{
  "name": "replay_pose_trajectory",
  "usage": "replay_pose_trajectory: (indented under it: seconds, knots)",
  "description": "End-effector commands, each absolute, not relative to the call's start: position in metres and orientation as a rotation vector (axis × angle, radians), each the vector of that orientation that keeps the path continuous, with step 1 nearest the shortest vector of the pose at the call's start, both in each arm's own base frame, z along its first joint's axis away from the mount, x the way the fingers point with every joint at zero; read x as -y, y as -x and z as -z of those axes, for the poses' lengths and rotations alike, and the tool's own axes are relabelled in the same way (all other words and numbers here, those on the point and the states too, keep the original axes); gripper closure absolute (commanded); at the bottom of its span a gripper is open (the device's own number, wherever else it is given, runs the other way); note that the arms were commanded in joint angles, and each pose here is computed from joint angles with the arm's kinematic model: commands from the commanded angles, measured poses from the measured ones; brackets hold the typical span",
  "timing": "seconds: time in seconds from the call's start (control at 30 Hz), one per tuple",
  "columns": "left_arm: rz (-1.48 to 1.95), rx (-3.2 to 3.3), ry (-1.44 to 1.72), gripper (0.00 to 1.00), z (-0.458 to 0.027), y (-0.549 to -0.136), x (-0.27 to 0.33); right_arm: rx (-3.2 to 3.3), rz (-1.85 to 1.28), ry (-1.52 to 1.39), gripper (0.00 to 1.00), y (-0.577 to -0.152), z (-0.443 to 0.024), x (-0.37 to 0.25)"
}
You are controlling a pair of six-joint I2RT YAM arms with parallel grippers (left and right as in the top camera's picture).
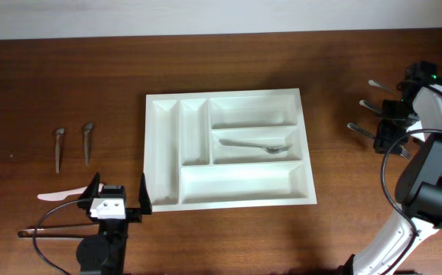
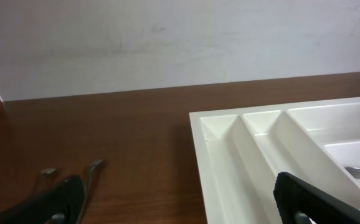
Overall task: Pack container
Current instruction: 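Move the right gripper back over the remaining fork, then lower the right gripper and grasp the second fork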
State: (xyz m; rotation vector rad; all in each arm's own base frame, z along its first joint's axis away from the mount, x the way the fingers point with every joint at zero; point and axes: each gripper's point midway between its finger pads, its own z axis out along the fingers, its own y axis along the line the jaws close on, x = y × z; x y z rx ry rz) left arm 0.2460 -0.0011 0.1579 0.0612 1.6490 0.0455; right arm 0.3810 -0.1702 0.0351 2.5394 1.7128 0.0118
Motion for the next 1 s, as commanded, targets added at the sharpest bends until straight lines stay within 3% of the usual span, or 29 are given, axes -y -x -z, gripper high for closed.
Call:
replay_pose_trajectory:
  seconds: [0.0,0.97]
  knots:
    - [-0.070,-1.650,-0.068,0.01,-0.156,-0.246,-0.001,-1.678,0.010,-2.602,0.01,-0.374,-0.022,0.176]
    - [-0.070,-1.650,-0.068,0.01,-0.156,-0.246,-0.001,-1.725,0.116,-2.632,0.01,-0.363,0.008,0.178]
